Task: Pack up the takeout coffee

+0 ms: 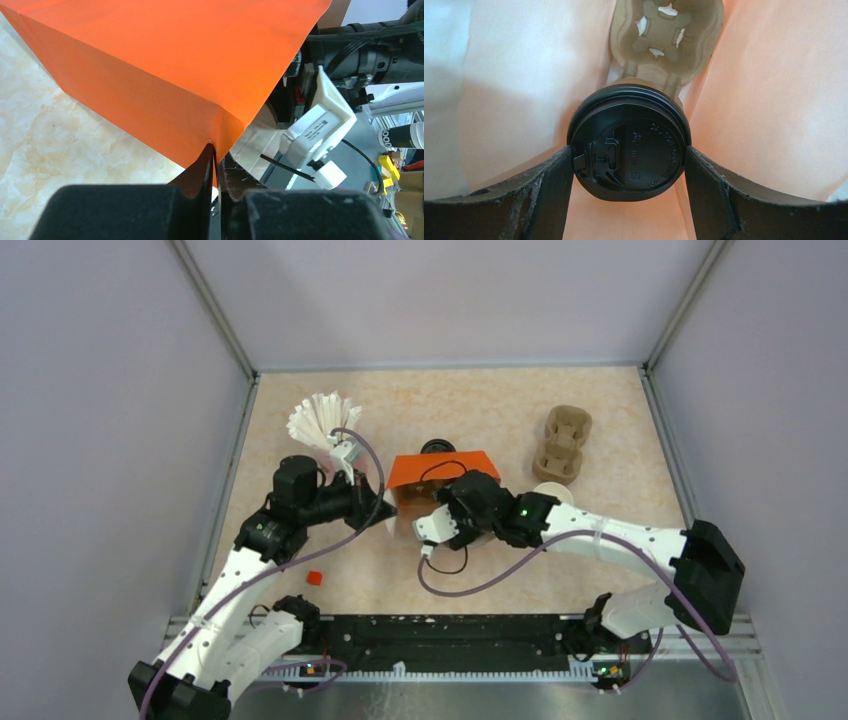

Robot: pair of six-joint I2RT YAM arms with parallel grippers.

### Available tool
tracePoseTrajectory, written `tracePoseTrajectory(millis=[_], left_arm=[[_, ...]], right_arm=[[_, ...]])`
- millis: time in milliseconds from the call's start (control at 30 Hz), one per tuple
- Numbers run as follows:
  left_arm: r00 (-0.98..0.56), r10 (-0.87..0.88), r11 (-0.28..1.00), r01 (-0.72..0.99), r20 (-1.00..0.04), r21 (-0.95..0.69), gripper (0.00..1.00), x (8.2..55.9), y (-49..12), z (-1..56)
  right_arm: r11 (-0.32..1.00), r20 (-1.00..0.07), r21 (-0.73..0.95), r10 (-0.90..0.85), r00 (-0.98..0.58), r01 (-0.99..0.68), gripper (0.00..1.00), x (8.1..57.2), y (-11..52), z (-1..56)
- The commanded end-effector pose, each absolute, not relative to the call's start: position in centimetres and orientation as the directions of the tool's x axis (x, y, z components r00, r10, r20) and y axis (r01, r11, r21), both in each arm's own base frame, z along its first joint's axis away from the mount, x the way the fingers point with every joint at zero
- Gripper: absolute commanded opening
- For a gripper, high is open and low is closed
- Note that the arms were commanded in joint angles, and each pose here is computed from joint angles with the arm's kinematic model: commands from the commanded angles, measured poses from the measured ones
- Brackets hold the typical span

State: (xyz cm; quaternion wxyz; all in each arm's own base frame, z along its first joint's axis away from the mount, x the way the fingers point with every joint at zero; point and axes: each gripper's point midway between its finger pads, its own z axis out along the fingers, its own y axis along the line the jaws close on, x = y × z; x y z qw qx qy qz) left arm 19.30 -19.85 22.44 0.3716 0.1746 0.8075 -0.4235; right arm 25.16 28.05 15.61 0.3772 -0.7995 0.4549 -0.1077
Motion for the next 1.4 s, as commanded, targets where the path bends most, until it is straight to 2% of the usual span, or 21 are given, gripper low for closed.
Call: tracePoseTrajectory(millis=[0, 100, 267, 567, 867, 1233, 1367], left_arm=[[-0.632, -0.045, 0.546, 0.633, -0.774, -0.549, 0.1, 19.4, -20.4, 24.4], [-0.634, -0.043, 0.552, 0.629, -0.772, -0.547, 0.1, 19.4, -20.3, 24.4], [-0.639, -0.045, 0.559, 0.621, -0.768, -0.549, 0.1, 19.4, -20.2, 24.5], [-0.641, -0.051, 0.563, 0.615, -0.766, -0.552, 0.11, 19.9, -20.3, 24.7], [-0.654, -0.049, 0.561, 0.608, -0.755, -0.562, 0.13, 20.1, -20.5, 24.4], [-0.652, -0.049, 0.57, 0.604, -0.757, -0.557, 0.11, 20.3, -20.4, 24.4], [-0.654, -0.047, 0.572, 0.602, -0.755, -0.557, 0.16, 20.5, -20.4, 24.5]], right_arm=[[-0.184, -0.233, -0.751, -0.824, 0.516, -0.634, 0.46, 27.4, 29.5, 16.9], [-0.12, -0.277, -0.739, -0.843, 0.461, -0.662, 0.46, 28.0, 29.1, 16.8], [-0.098, -0.262, -0.756, -0.86, 0.437, -0.647, 0.45, 28.6, 27.8, 17.0], [-0.165, -0.226, -0.747, -0.848, 0.479, -0.644, 0.45, 28.2, 26.6, 16.2], [-0.186, -0.254, -0.747, -0.808, 0.532, -0.639, 0.45, 28.6, 28.2, 15.6], [-0.197, -0.212, -0.737, -0.841, 0.497, -0.647, 0.45, 30.2, 27.7, 15.6], [-0.2, -0.202, -0.749, -0.84, 0.504, -0.632, 0.45, 30.4, 27.6, 15.9]])
